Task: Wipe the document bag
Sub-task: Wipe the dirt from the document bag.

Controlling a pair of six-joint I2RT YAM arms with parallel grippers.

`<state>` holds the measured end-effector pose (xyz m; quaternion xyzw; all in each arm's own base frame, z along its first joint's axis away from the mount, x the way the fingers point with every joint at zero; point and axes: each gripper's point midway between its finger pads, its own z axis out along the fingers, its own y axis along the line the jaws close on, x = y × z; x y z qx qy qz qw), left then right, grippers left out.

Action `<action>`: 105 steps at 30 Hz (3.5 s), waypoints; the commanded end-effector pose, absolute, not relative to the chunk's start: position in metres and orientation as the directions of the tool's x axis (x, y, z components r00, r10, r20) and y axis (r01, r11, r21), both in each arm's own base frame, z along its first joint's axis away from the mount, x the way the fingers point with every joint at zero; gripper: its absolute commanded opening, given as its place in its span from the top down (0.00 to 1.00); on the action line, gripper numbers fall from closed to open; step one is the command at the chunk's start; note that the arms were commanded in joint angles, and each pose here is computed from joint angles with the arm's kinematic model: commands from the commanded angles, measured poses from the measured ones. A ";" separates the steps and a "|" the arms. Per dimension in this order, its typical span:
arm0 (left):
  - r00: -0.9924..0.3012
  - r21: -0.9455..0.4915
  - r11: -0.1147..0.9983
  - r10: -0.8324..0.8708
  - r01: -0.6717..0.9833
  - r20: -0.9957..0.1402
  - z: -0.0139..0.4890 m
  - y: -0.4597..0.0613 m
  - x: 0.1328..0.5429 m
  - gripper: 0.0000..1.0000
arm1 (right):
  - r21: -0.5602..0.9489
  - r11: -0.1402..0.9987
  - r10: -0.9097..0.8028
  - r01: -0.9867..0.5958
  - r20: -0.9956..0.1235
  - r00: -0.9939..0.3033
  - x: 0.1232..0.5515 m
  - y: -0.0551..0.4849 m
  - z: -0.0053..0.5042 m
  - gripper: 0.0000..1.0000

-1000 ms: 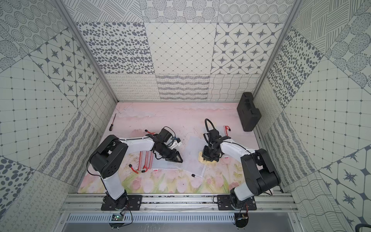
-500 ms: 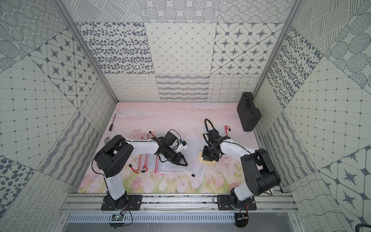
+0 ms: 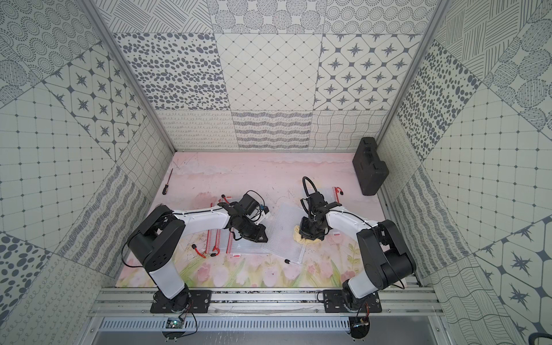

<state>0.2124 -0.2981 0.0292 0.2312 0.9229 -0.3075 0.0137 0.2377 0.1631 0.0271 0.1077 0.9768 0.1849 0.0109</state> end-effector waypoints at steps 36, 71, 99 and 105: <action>-0.983 -0.544 0.819 0.159 0.183 -0.091 -0.036 -0.283 0.187 1.00 | 0.228 0.974 0.021 0.002 -0.080 -0.997 0.350 0.265 0.027 1.00; -0.981 -0.541 0.822 0.191 0.177 -0.030 -0.052 -0.286 0.189 1.00 | 0.212 0.977 0.022 0.006 -0.076 -0.997 0.291 0.272 0.039 1.00; -0.982 -0.555 0.813 0.185 0.175 -0.038 -0.050 -0.285 0.186 1.00 | 0.156 0.984 0.111 0.089 -0.141 -0.984 0.452 0.255 0.029 1.00; -0.983 -0.548 0.819 0.181 0.169 -0.032 -0.052 -0.285 0.187 1.00 | 0.217 0.975 0.108 0.057 -0.232 -0.967 0.417 0.253 0.080 1.00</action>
